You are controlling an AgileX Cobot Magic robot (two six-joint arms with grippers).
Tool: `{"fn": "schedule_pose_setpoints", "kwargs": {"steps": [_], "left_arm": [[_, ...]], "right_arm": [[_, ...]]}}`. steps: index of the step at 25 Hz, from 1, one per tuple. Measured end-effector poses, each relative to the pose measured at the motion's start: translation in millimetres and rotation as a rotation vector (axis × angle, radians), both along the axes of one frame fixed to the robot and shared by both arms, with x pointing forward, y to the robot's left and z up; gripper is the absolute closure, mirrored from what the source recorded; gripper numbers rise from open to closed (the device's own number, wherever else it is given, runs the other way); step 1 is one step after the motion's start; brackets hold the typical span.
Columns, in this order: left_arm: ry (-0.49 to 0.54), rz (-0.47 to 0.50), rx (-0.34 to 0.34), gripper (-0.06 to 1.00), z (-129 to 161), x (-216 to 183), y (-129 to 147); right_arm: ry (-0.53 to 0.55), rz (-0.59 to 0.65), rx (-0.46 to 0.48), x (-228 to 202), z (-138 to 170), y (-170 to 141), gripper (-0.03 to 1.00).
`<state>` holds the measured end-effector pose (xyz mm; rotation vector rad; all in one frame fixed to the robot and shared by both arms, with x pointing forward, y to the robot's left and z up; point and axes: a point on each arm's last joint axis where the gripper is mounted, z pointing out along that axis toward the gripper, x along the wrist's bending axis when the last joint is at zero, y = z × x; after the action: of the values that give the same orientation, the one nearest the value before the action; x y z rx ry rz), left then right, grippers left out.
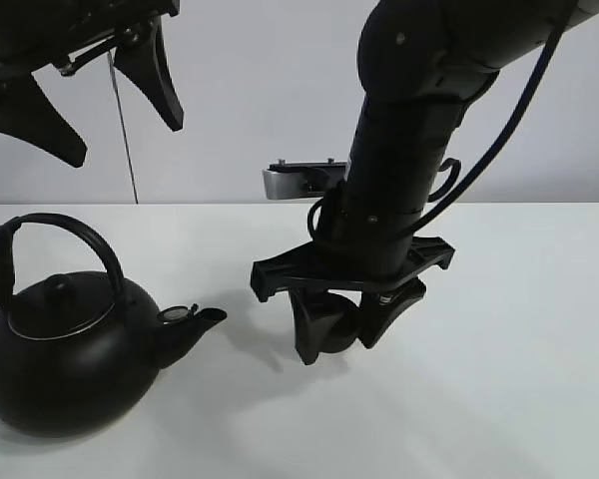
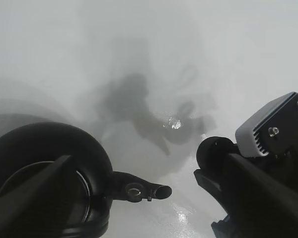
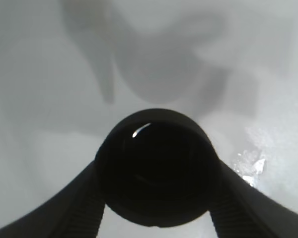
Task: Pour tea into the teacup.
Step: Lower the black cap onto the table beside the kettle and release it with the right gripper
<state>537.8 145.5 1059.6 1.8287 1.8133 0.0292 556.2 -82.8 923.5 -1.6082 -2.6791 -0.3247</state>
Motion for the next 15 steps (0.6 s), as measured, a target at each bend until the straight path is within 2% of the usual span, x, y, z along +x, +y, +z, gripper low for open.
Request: {"fn": "schedule_pose_setpoints", "kwargs": {"steps": [7, 15], "left_arm": [[0.000, 0.000, 0.000, 0.37, 0, 0, 0], [0.000, 0.000, 0.000, 0.37, 0, 0, 0]], "right_arm": [[-0.042, 0.027, 0.027, -3, -1, 14, 0.57], [0.013, 0.015, 0.002, 3, -26, 19, 0.57]]}}
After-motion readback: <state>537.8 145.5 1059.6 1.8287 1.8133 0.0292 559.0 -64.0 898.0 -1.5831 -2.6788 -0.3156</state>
